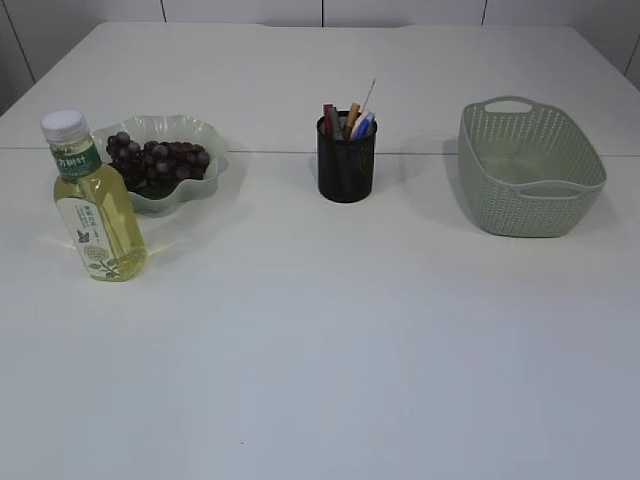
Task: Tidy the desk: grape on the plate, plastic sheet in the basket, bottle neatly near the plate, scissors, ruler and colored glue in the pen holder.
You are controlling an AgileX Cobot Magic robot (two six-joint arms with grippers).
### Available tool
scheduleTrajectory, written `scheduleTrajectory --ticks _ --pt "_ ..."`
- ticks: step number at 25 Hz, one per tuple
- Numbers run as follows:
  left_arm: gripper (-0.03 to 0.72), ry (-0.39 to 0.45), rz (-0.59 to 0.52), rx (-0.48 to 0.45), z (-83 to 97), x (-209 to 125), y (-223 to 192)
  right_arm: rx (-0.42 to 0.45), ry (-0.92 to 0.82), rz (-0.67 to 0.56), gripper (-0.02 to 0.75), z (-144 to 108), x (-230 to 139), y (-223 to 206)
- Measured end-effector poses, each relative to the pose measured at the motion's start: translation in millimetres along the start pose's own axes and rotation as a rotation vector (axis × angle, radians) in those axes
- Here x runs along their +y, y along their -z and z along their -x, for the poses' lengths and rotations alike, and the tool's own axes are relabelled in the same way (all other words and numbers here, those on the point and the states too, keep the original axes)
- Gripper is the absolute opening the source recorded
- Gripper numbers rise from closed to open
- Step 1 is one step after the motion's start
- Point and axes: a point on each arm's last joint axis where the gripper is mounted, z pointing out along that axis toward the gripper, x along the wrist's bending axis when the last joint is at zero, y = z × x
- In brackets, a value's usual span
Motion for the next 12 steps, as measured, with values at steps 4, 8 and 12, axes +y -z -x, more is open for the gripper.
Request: scheduleTrajectory --ticks 4,8,12 --pt "0.527 0.000 0.000 0.000 0.0 0.0 0.0 0.000 -0.002 0.002 0.477 0.0 0.1 0.0" --pt "0.527 0.029 0.000 0.060 0.2 0.1 -0.1 -0.001 -0.002 0.002 0.477 0.0 0.1 0.1" --pt "0.527 0.088 0.001 0.176 1.0 0.2 -0.5 -0.040 -0.026 -0.001 0.477 -0.4 0.6 -0.7"
